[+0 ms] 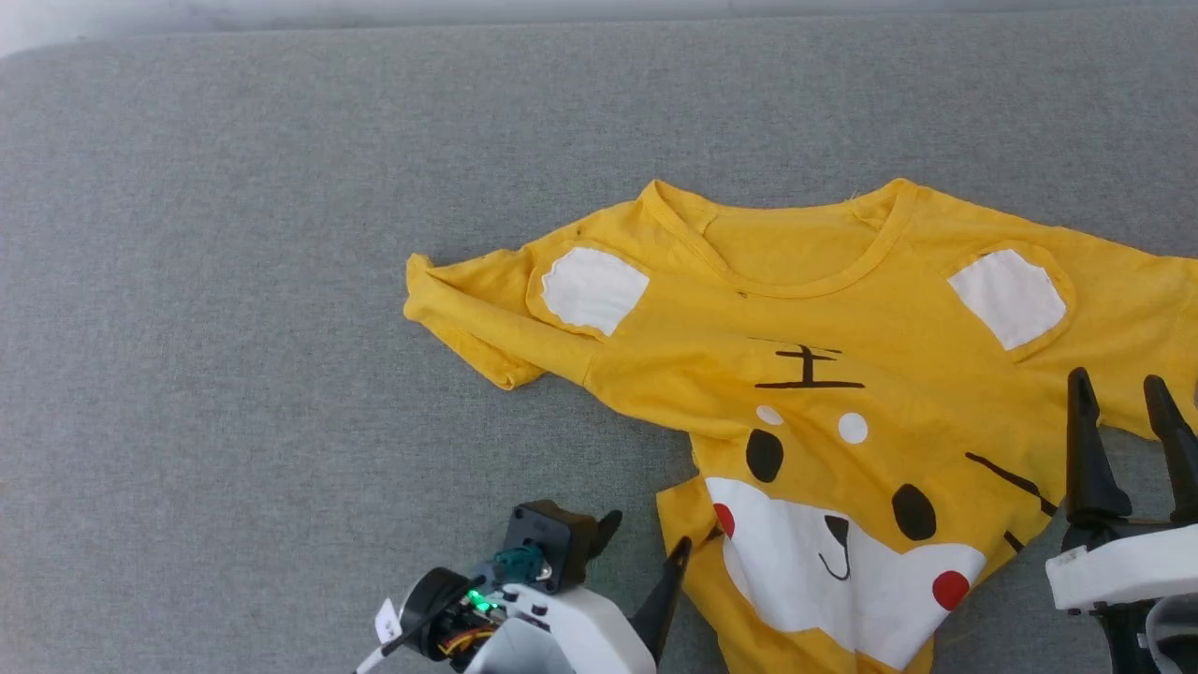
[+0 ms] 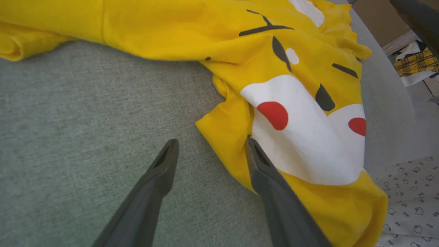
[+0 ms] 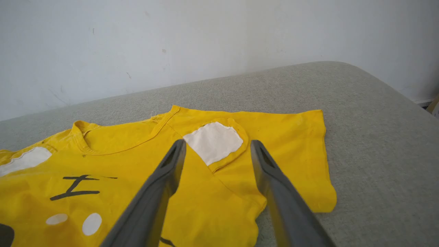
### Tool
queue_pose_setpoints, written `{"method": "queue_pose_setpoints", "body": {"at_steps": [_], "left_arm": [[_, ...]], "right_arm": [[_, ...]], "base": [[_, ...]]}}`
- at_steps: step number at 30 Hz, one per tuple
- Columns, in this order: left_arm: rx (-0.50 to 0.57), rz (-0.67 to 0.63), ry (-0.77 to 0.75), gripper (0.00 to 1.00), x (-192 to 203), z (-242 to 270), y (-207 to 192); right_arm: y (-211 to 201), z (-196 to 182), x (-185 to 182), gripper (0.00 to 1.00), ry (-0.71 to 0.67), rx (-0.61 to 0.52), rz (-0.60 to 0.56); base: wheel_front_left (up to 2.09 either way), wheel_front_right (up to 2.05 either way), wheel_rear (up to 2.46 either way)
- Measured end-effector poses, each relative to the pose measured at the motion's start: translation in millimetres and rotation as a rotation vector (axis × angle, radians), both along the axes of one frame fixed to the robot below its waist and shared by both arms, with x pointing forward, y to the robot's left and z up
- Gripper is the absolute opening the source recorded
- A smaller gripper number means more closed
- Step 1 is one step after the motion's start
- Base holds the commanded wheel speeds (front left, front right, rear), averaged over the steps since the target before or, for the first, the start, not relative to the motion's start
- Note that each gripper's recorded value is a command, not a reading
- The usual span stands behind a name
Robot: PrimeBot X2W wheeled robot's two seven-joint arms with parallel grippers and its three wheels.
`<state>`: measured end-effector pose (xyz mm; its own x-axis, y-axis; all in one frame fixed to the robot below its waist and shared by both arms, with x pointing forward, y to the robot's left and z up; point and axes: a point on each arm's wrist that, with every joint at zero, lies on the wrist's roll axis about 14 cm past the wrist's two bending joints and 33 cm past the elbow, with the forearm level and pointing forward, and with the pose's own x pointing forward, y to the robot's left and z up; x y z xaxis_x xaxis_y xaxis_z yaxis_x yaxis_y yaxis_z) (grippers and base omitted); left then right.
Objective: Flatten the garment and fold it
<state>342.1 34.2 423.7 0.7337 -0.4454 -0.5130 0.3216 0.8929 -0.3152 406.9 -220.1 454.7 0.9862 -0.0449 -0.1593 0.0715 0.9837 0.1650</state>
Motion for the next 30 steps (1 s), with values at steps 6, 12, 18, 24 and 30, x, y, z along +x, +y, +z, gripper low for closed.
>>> {"method": "queue_pose_setpoints", "body": {"at_steps": [6, 12, 18, 24, 30], "left_arm": [[0.021, -0.068, 0.063, 1.0, -8, -15, -15], [0.067, -0.121, 0.103, 1.0, -9, -32, -24], [0.047, -0.144, 0.123, 0.0, -6, -36, -33], [0.022, -0.061, 0.19, 0.0, -18, -33, -7], [0.114, -0.009, 0.312, 0.0, -69, -39, 40]], "right_arm": [[-2, -3, -5, 1.0, 0.014, 0.0, -0.005], [-5, -7, -7, 1.0, 0.026, 0.0, -0.014], [-7, -11, -9, 1.0, 0.04, 0.001, -0.021], [-7, -6, -10, 1.0, 0.026, 0.003, -0.023], [3, 3, -10, 1.0, -0.001, 0.021, 0.004]], "base": [[0.0, 0.0, 0.0], [0.0, 0.0, 0.0], [0.0, 0.0, 0.0], [0.0, 0.0, 0.0], [0.0, 0.0, 0.0]]}}
